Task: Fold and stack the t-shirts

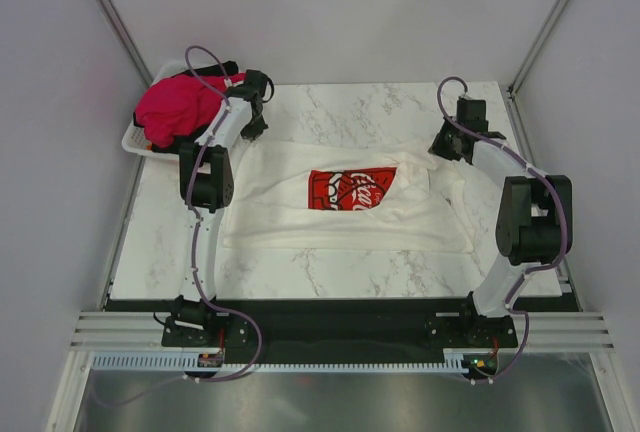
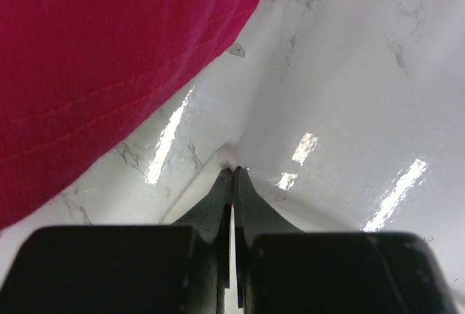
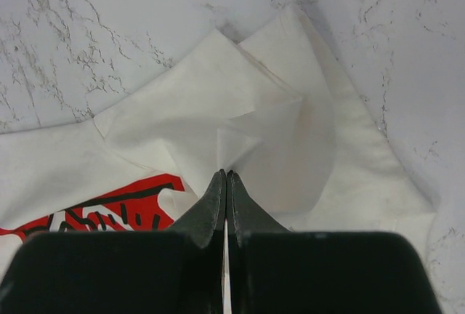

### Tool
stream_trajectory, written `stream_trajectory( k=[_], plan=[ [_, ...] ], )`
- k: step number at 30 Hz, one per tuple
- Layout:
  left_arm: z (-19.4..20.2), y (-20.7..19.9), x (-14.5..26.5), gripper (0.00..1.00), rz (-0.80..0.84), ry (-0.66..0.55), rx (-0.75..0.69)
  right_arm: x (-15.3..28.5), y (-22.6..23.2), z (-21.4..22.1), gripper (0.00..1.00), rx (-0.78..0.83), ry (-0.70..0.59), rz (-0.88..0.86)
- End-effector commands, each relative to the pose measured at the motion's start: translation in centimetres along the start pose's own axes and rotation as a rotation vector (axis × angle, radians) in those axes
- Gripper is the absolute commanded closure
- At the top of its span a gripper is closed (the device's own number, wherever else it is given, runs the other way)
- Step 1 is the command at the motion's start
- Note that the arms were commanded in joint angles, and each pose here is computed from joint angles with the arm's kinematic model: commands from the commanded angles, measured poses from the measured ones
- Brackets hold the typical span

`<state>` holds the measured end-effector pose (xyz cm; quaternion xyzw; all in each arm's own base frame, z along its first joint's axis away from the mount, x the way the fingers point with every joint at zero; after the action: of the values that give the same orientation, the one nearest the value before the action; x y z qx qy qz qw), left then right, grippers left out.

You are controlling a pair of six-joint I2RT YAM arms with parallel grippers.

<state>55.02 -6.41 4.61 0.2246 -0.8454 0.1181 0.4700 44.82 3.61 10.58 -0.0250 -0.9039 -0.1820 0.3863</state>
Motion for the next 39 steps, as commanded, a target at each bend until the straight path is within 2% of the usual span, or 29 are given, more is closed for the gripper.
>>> stream_trajectory(
  k=[1,3,4,6,7,9,14,20,29,34,35,36,38,39],
  plan=[
    [-1.6,0.0,2.3,0.98,0.028,-0.026,0.018,0.4,2.5,-4.5,1.00,0.036,-0.099,-0.077],
    [-3.1,0.4,4.5,0.98,0.037,-0.064,0.025,0.0,3.3,-5.9,1.00,0.050,-0.097,-0.093],
    [-3.6,0.7,5.2,0.98,0.031,-0.078,0.029,0.9,4.9,-8.7,1.00,0.079,-0.138,-0.118],
    [-4.0,1.4,6.5,0.98,0.024,-0.083,0.035,0.6,5.9,-10.5,1.00,0.115,-0.143,-0.123],
    [-4.7,2.0,7.9,0.98,0.024,-0.102,0.044,1.8,6.8,-12.8,1.00,0.128,-0.183,-0.129],
    [-5.1,3.2,9.6,0.98,0.002,-0.121,0.052,3.1,7.6,-14.7,1.00,0.153,-0.222,-0.136],
    [-4.8,6.2,12.4,0.98,-0.043,-0.145,0.080,5.3,7.8,-15.0,1.00,0.181,-0.244,-0.146],
    [-4.0,8.0,14.7,0.98,-0.046,-0.159,0.110,6.9,7.3,-12.7,1.00,0.194,-0.217,-0.152],
    [1.0,10.6,14.1,0.98,-0.084,-0.086,0.123,9.8,4.7,-7.9,1.00,0.156,-0.180,-0.085],
    [3.2,12.3,14.6,0.98,-0.086,-0.101,0.165,12.6,1.9,-2.3,1.00,0.052,-0.174,-0.015],
    [4.8,13.1,14.0,0.98,-0.110,-0.078,0.157,13.1,1.4,-1.2,1.00,0.008,-0.175,0.000],
    [5.1,13.4,13.9,0.98,-0.112,-0.088,0.167,13.9,-0.3,1.2,1.00,-0.026,-0.182,0.049],
    [7.0,14.6,13.6,0.98,-0.131,-0.079,0.187,15.5,-1.1,2.7,1.00,-0.096,-0.241,0.055],
    [7.3,14.9,13.5,0.98,-0.134,-0.095,0.204,14.8,-2.6,5.2,1.00,-0.119,-0.208,0.099]
  ],
)
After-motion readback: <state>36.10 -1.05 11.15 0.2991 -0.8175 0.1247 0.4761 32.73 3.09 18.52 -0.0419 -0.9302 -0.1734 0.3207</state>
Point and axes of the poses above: each gripper's point midway between its finger pads, its own x axis back along the fingers, its own y axis along the line the jaws close on, z = x × y, the point moved 2 cm from there along x, back along the fingers, and after that the axes turned 5 degrees about x, right-handed, at the moved point
